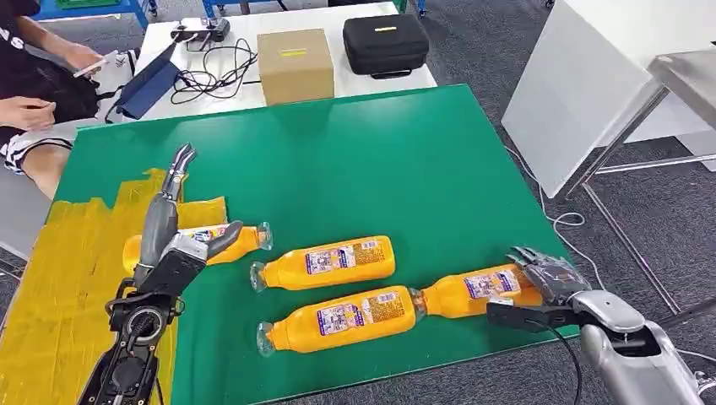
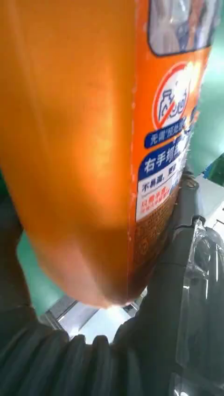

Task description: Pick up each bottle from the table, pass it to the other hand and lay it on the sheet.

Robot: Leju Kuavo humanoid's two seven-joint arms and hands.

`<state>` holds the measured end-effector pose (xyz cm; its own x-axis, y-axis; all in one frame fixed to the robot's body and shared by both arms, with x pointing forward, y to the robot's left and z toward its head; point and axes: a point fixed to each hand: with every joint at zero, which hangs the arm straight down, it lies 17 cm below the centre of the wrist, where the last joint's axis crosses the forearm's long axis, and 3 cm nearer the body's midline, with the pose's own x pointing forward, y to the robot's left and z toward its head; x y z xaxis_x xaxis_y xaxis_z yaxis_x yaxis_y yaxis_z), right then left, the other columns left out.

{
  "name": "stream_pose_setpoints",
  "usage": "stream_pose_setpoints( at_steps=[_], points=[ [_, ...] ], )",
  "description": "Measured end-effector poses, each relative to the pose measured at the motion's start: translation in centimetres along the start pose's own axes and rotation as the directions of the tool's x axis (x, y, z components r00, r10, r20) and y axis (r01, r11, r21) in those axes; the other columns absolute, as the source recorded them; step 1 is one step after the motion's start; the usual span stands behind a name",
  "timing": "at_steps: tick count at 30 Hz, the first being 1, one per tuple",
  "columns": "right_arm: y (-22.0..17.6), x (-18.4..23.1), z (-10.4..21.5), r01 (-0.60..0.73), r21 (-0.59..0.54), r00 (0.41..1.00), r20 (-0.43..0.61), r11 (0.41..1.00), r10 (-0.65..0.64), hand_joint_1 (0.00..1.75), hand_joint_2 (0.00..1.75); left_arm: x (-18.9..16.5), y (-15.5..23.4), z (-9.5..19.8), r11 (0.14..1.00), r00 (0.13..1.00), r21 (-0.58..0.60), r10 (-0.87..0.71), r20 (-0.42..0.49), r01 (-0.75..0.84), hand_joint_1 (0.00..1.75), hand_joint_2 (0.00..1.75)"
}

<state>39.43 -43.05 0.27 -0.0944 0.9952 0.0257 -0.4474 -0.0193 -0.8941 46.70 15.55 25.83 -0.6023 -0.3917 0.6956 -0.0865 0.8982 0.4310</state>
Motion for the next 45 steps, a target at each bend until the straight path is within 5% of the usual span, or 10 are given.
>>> stream_pose_setpoints(
  at_steps=[35,45],
  points=[
    [-1.6,0.2,-2.8,0.013,-0.074,0.999,-0.032,0.997,-0.015,1.75,1.75,-0.9,-0.7,0.0,1.000,1.000,-0.010,-0.008,-0.024,0.008,0.00,1.75],
    [-4.1,-1.0,-2.8,0.302,-0.304,0.923,-0.144,0.904,-0.357,1.75,1.75,-1.9,-0.5,0.7,0.998,0.997,-0.003,-0.058,-0.059,0.058,0.00,1.75]
  ],
)
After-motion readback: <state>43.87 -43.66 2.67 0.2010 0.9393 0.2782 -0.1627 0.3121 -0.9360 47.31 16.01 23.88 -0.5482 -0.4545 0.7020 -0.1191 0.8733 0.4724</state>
